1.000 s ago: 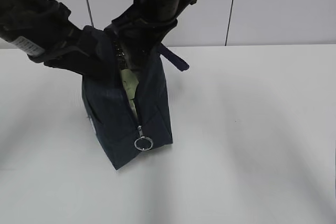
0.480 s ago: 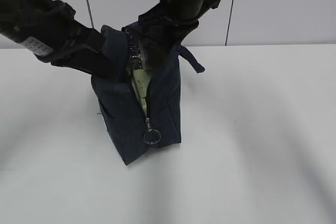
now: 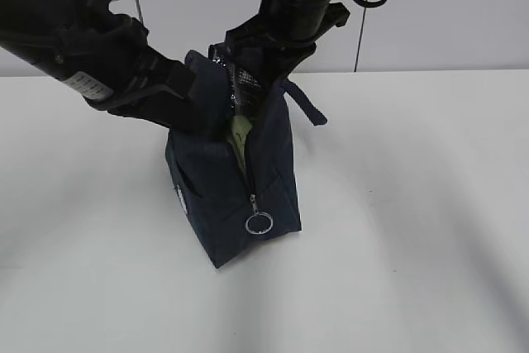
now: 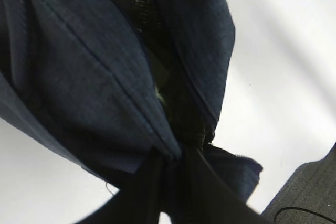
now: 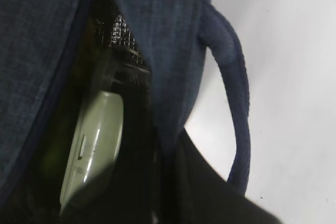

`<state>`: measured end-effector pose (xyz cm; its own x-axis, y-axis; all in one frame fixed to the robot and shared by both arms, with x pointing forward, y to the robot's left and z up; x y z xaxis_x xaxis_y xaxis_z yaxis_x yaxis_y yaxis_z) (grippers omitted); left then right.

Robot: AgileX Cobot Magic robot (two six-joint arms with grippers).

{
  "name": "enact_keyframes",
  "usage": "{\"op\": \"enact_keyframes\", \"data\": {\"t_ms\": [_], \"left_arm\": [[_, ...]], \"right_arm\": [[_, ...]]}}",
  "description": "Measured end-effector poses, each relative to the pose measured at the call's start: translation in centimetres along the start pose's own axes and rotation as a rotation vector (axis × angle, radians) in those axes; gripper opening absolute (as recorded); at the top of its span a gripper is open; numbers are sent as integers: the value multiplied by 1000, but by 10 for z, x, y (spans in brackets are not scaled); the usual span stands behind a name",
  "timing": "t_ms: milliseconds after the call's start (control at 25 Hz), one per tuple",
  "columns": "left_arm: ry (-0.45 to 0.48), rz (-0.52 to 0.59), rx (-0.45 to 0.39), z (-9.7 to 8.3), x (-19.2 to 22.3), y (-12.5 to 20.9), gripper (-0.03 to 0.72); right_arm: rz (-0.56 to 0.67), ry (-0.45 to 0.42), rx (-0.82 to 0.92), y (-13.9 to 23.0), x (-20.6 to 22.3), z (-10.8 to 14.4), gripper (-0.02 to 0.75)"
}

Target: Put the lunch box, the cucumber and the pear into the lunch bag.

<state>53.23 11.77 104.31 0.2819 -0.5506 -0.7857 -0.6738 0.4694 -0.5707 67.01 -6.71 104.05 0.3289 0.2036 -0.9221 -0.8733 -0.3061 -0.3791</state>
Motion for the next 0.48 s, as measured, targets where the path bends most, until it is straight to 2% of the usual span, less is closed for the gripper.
{"op": "enact_keyframes", "data": {"t_ms": [480], "left_arm": [[-4,25,0,3,7,2,22]], "right_arm": [[13,-12,1,1,8,1,3]]}}
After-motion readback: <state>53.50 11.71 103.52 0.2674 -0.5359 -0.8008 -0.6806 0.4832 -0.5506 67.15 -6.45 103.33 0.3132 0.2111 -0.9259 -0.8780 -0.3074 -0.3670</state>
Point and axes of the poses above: a point on each arm's last joint axis where the gripper is mounted, x pointing out along that axis toward the gripper, z along the wrist's bending axis when the last joint is at zero, y = z × x, the point moved 3 cm from there along x, pointing out along that axis toward the gripper, and after that the axes turned 10 degrees about x, right-handed, at the moved point
